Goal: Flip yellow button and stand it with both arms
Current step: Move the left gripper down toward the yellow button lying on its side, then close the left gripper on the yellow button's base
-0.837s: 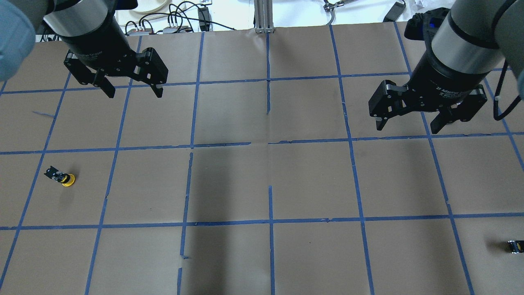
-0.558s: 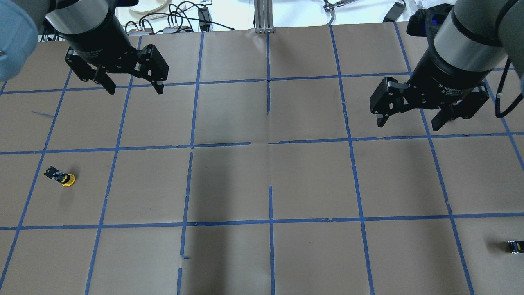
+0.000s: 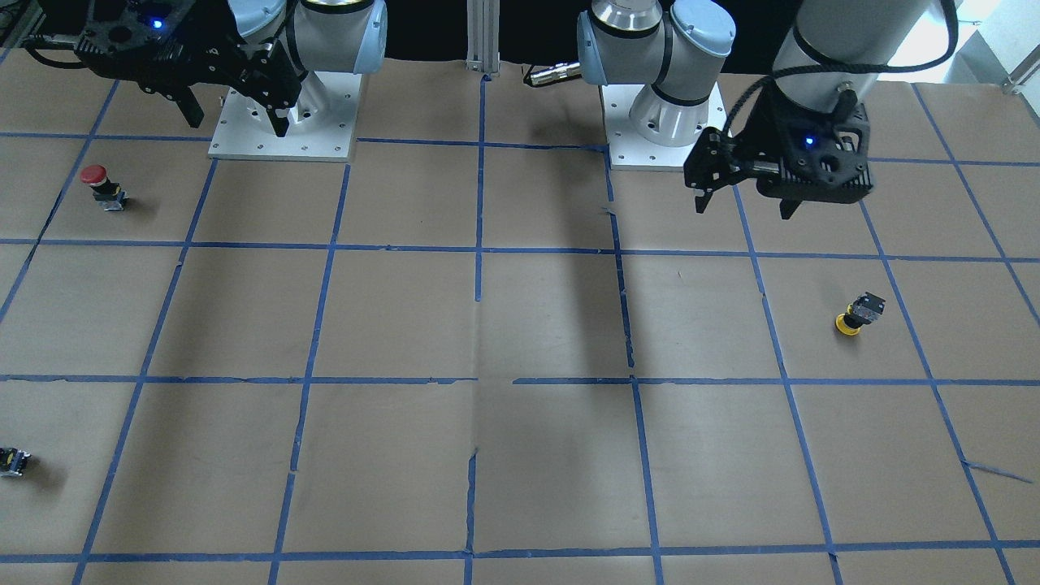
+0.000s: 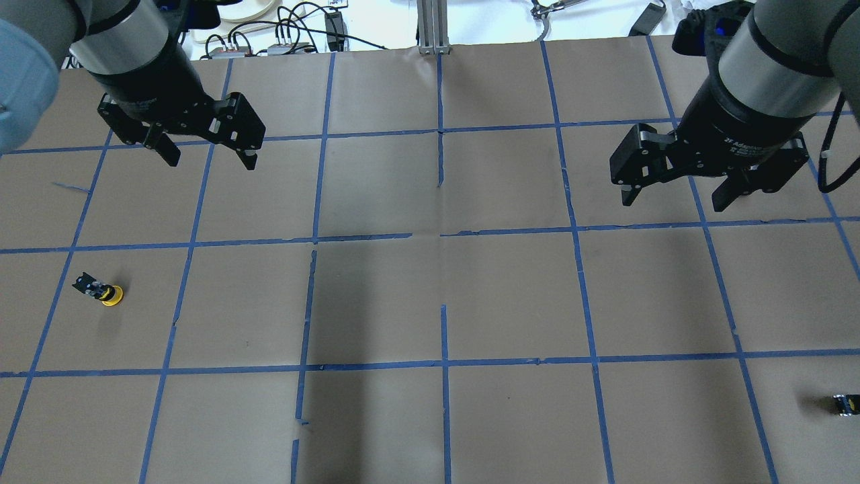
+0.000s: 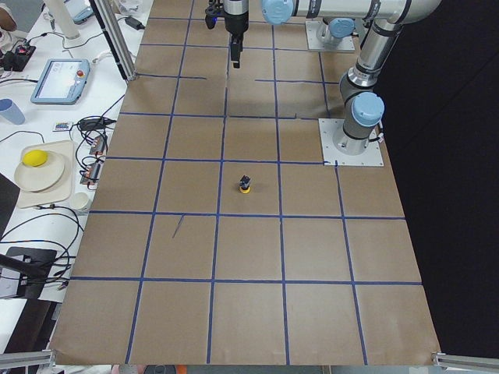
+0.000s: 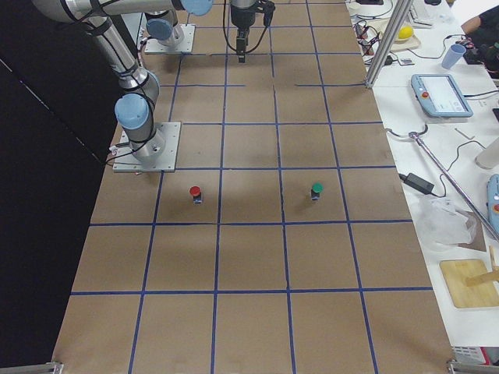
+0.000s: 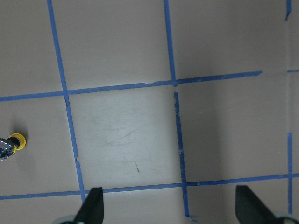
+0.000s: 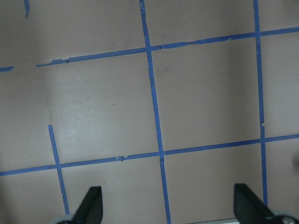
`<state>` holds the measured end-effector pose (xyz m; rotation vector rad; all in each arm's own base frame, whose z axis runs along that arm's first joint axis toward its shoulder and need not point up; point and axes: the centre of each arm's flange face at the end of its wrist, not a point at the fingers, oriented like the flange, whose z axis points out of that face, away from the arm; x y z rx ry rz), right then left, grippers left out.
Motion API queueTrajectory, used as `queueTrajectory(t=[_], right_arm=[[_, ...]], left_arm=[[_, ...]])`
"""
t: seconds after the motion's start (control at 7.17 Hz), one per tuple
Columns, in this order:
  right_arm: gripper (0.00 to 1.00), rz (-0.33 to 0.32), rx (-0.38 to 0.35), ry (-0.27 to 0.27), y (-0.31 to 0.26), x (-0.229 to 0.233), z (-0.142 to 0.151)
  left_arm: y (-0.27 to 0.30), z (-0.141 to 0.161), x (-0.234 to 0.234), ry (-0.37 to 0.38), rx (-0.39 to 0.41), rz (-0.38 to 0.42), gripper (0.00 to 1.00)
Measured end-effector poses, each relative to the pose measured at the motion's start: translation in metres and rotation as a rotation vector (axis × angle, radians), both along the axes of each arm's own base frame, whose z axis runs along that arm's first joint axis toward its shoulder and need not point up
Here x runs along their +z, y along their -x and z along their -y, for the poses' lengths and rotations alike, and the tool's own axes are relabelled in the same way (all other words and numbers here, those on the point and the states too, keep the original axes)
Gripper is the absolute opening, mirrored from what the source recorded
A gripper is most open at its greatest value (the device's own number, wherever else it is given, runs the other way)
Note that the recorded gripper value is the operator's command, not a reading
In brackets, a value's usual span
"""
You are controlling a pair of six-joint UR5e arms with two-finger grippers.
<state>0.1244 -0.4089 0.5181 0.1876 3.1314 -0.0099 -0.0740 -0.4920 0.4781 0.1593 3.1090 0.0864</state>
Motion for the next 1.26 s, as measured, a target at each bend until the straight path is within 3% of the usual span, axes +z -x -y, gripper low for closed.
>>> queueTrajectory(t=[0.28,0.56,0.84,1.26], right_arm=[[1.00,0.003,-0.008,0.008,0.000,0.001,0.001],[1.00,0.003,-0.009,0.021,0.000,0.002,0.002],[1.00,0.002,-0.008,0.024,0.000,0.003,0.002],[1.00,0.000,-0.008,0.025,0.000,0.003,0.002]], left_arm=[[-0.090,0.002,-0.046,-0.058,-0.039,-0.035,1.00],[-0.155,-0.001,-0.085,-0.040,-0.066,-0.040,1.00],[-0.207,0.003,-0.126,-0.003,-0.160,-0.015,1.00],[-0.285,0.005,-0.181,-0.012,-0.233,-0.027,1.00]])
